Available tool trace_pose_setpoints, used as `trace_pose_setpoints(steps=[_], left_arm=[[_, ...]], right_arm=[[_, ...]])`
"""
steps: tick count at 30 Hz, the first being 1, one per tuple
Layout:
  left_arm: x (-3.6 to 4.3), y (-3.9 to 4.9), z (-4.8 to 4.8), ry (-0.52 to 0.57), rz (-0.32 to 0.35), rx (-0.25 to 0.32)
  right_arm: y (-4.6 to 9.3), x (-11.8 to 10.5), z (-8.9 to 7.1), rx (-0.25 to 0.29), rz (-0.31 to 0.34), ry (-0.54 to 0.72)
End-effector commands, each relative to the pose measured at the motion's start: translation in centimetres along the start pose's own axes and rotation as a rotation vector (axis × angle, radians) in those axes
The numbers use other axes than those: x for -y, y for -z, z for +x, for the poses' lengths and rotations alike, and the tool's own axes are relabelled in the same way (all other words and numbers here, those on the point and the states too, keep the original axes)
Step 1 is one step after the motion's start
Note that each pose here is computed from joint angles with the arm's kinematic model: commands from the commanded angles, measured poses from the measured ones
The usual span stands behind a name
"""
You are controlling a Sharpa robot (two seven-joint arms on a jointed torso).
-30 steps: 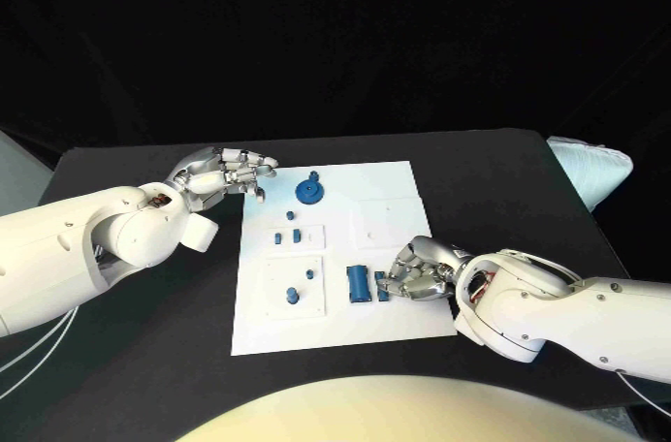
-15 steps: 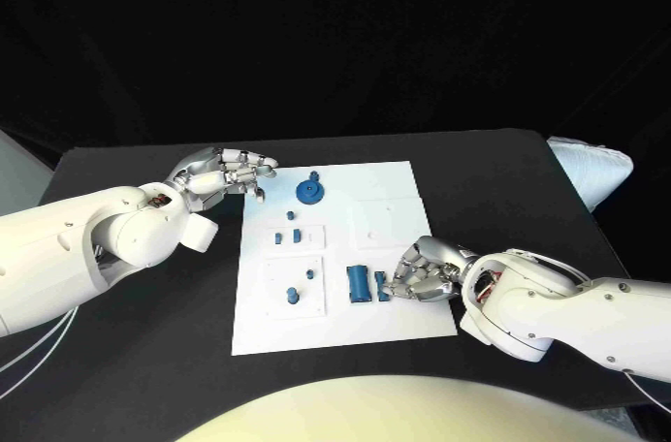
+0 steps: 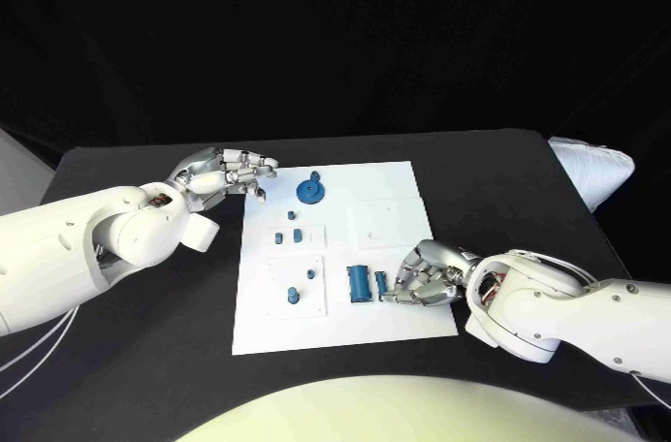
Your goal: Assemble the parts on the task board
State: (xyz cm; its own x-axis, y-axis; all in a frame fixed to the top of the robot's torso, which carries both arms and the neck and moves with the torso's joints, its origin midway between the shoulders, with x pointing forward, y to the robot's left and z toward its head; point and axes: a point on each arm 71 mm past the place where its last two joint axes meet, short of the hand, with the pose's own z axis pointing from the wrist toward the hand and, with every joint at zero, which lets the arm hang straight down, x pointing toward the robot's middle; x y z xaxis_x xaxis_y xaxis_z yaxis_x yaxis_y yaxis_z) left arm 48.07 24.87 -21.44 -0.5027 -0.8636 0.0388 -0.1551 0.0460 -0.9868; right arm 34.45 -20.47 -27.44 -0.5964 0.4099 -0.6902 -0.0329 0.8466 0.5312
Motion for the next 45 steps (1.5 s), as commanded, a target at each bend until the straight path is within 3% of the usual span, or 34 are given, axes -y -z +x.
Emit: trace_pose_setpoints(steps=[1, 16, 29, 38, 45], left_arm=[[0.02, -0.03, 0.19, 0.010, 0.001, -0.016], [-0.05, -0.10, 0.28, 0.011, -0.002, -0.020], [-0.12, -0.08, 0.29, 0.012, -0.006, -0.022], [-0.10, -0.09, 0.30, 0.012, -0.003, -0.022], [-0.03, -0.11, 0.29, 0.011, 0.009, -0.016]], right_arm=[[0.0, -0.1, 0.2, -0.024, -0.017, 0.012], [-0.6, 0.0, 0.2, -0.010, 0.008, 0.030], [-1.0, 0.2, 0.4, -0.043, 0.023, 0.053], [-0.9, 0.1, 0.2, -0.017, 0.002, 0.029], [-0.5, -0.2, -0.4, 0.021, -0.050, -0.024]])
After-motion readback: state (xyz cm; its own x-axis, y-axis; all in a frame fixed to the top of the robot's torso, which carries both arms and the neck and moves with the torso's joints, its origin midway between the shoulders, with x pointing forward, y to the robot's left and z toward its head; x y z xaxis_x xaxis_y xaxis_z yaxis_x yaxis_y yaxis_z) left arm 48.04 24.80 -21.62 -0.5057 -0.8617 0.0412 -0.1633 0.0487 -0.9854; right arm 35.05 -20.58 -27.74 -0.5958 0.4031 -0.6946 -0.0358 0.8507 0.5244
